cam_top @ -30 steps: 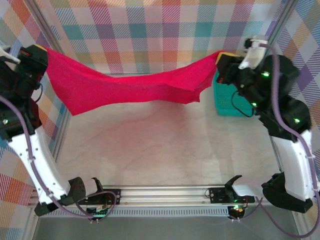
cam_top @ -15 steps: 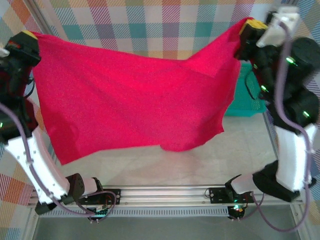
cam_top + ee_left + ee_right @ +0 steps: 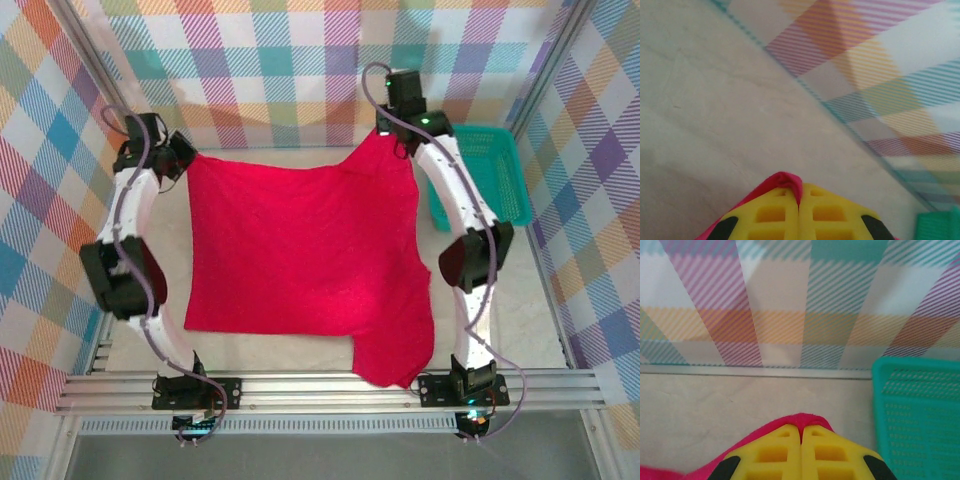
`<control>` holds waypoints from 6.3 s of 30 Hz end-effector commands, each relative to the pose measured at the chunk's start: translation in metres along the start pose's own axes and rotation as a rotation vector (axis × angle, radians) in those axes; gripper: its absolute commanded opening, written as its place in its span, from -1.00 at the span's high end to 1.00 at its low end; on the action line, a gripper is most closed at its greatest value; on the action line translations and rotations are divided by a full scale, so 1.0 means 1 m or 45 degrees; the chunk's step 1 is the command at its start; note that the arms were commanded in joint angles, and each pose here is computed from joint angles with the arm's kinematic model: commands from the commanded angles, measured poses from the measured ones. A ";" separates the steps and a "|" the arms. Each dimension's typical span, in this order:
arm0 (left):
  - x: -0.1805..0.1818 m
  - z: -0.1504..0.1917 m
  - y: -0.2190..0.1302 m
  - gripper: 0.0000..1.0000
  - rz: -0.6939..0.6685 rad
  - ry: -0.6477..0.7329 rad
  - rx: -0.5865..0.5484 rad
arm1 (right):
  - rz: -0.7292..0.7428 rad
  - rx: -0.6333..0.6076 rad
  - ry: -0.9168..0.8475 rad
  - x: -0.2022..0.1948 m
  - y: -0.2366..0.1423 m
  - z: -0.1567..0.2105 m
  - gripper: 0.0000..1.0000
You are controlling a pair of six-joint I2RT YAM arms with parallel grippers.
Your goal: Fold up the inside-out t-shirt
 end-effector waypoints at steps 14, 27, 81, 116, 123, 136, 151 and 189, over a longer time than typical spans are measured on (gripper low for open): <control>0.086 0.013 0.165 1.00 -0.371 0.016 0.168 | 0.252 0.049 0.108 -0.016 0.170 0.084 1.00; 0.082 -0.047 0.128 -0.01 -0.309 -0.179 0.003 | 0.169 -0.259 0.240 -0.012 0.152 0.014 0.06; 0.119 0.184 -0.010 -0.02 -0.431 -0.173 0.440 | -0.225 0.680 0.380 0.080 0.011 0.223 0.20; 0.109 0.190 0.018 0.01 -0.416 -0.143 0.536 | -0.200 0.752 0.593 0.100 0.128 0.225 0.45; 0.111 0.192 0.019 0.01 -0.424 -0.141 0.549 | -0.213 0.668 0.617 0.097 0.128 0.194 0.96; 0.127 0.212 0.010 0.01 -0.472 -0.121 0.614 | -0.501 -0.025 0.468 0.119 0.170 0.071 0.84; 0.108 0.198 0.000 0.01 -0.436 -0.125 0.565 | -0.347 0.242 0.370 0.092 0.162 0.129 -0.50; 0.085 0.192 0.033 0.01 -0.353 -0.163 0.640 | -0.154 0.716 0.832 0.031 0.210 0.231 -0.17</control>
Point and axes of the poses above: each hand's point on the last joint's axis, 136 mm out from that joint toward the fingers, its own y axis out along the fingers, its own x axis along the line the jaws close on, z = x × y, the point moved 1 cm from there along -y, back along the fingers
